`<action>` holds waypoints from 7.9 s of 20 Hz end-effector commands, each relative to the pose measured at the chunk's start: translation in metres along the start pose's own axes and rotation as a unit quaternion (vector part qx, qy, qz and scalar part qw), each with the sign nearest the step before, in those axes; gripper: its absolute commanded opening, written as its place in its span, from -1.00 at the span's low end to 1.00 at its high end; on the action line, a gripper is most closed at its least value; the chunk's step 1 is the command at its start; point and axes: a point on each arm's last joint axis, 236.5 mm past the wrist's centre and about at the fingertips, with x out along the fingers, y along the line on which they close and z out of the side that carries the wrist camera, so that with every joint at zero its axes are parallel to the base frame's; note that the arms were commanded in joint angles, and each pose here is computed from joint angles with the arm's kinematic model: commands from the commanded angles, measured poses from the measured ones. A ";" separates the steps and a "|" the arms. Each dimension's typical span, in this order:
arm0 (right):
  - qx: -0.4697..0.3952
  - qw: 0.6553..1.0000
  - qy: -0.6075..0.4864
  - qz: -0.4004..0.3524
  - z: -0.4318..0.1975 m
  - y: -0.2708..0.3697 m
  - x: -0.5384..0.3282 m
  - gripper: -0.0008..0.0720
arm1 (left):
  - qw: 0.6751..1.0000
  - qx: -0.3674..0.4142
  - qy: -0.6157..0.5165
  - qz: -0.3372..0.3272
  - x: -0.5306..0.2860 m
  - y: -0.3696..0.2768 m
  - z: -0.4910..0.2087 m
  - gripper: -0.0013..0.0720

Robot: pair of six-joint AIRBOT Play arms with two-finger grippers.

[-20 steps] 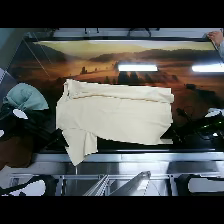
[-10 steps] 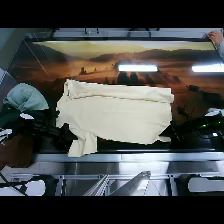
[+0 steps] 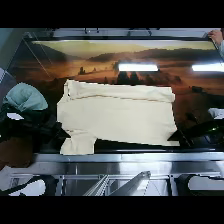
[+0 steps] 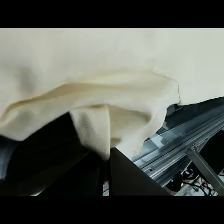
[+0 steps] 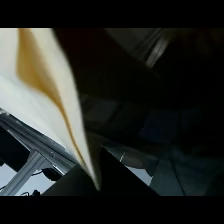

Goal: Fold the shirts.

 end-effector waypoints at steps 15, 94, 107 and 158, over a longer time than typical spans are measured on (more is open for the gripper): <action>-0.149 0.935 -0.304 0.107 0.125 0.147 -0.091 -0.94 | 0.916 0.261 -0.302 -0.037 -0.121 -0.191 0.141 -0.90; -0.291 0.944 -0.105 -0.116 0.124 0.259 0.038 0.66 | 0.872 0.371 -0.081 -0.309 -0.180 -0.328 0.063 -0.95; -0.220 0.975 -0.032 0.010 0.135 0.264 0.146 0.72 | 0.870 0.375 -0.080 -0.310 -0.168 -0.341 0.062 -0.95; 0.477 0.830 -0.155 -0.246 -0.086 -0.194 -0.300 0.59 | 0.873 0.372 -0.012 -0.316 -0.098 -0.341 0.039 -0.95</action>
